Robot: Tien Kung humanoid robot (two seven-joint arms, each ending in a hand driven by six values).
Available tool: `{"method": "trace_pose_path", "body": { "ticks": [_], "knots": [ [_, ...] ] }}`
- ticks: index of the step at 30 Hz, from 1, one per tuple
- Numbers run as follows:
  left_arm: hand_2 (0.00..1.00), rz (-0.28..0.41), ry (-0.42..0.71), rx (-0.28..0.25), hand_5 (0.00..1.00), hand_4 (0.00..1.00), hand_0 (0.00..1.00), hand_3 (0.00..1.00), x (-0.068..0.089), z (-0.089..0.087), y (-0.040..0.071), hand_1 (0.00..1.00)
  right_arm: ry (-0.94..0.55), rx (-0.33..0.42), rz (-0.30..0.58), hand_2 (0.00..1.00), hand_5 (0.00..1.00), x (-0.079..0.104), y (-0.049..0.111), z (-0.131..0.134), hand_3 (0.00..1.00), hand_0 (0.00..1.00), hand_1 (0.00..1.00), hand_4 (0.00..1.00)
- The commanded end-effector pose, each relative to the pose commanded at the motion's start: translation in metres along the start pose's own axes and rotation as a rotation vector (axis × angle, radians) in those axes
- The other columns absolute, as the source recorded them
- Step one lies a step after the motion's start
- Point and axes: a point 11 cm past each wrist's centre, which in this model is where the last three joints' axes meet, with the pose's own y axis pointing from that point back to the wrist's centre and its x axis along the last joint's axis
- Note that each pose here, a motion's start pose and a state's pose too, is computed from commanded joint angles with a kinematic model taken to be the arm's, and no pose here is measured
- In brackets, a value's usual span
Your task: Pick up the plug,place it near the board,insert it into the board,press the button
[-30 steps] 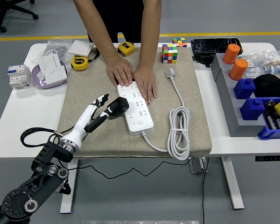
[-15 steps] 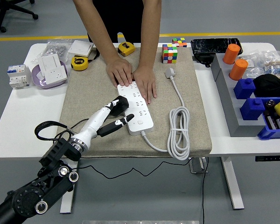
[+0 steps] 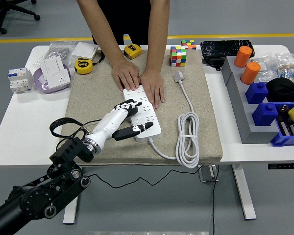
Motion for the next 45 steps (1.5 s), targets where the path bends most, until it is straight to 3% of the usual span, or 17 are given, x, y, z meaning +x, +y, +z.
{"method": "trace_pose_path", "body": {
  "ticks": [11, 15, 19, 20, 25, 26, 31, 45],
  "knots": [
    [0.964, -0.033, -0.105, -0.022, 0.998, 0.998, 0.998, 0.946, -0.005, 0.010, -0.006, 0.998, 0.021, -0.001, 0.004, 0.771, 0.998, 0.001, 0.000, 0.001, 0.839, 0.771, 0.773, 0.998],
    [0.960, 0.016, -0.157, -0.073, 0.998, 0.998, 0.998, 0.940, 0.006, 0.026, -0.008, 0.998, 0.020, -0.001, 0.006, 0.771, 0.998, 0.002, 0.000, 0.001, 0.837, 0.772, 0.773, 0.998],
    [0.960, 0.052, -0.214, -0.087, 0.998, 0.998, 0.998, 0.940, 0.015, 0.031, -0.009, 0.998, 0.019, -0.001, 0.006, 0.771, 0.998, 0.002, 0.000, 0.001, 0.837, 0.772, 0.773, 0.998],
    [0.965, 0.065, -0.236, -0.087, 0.998, 0.998, 0.998, 0.875, 0.019, 0.032, -0.010, 0.998, 0.019, -0.001, 0.006, 0.771, 0.998, 0.002, 0.000, 0.001, 0.839, 0.771, 0.772, 0.998],
    [0.965, 0.077, -0.338, -0.006, 0.998, 0.998, 0.998, 0.875, 0.030, 0.015, -0.013, 0.998, 0.016, -0.001, 0.004, 0.771, 0.998, 0.001, 0.000, 0.001, 0.839, 0.771, 0.772, 0.998],
    [0.965, 0.073, -0.360, 0.012, 0.998, 0.998, 0.998, 0.804, 0.030, 0.010, -0.014, 0.998, 0.015, -0.002, 0.004, 0.770, 0.998, 0.001, 0.000, 0.001, 0.839, 0.771, 0.771, 0.998],
    [0.965, 0.048, -0.422, 0.076, 0.998, 0.998, 0.998, 0.804, 0.033, -0.009, -0.013, 0.998, 0.009, -0.002, 0.006, 0.770, 0.998, 0.002, 0.000, 0.001, 0.839, 0.771, 0.771, 0.998],
    [0.940, 0.014, -0.424, 0.043, 0.998, 0.998, 0.998, 0.779, 0.024, 0.000, -0.017, 0.998, 0.003, 0.005, 0.004, 0.770, 0.998, 0.001, 0.000, -0.003, 0.838, 0.769, 0.771, 0.998]
  ]
}}
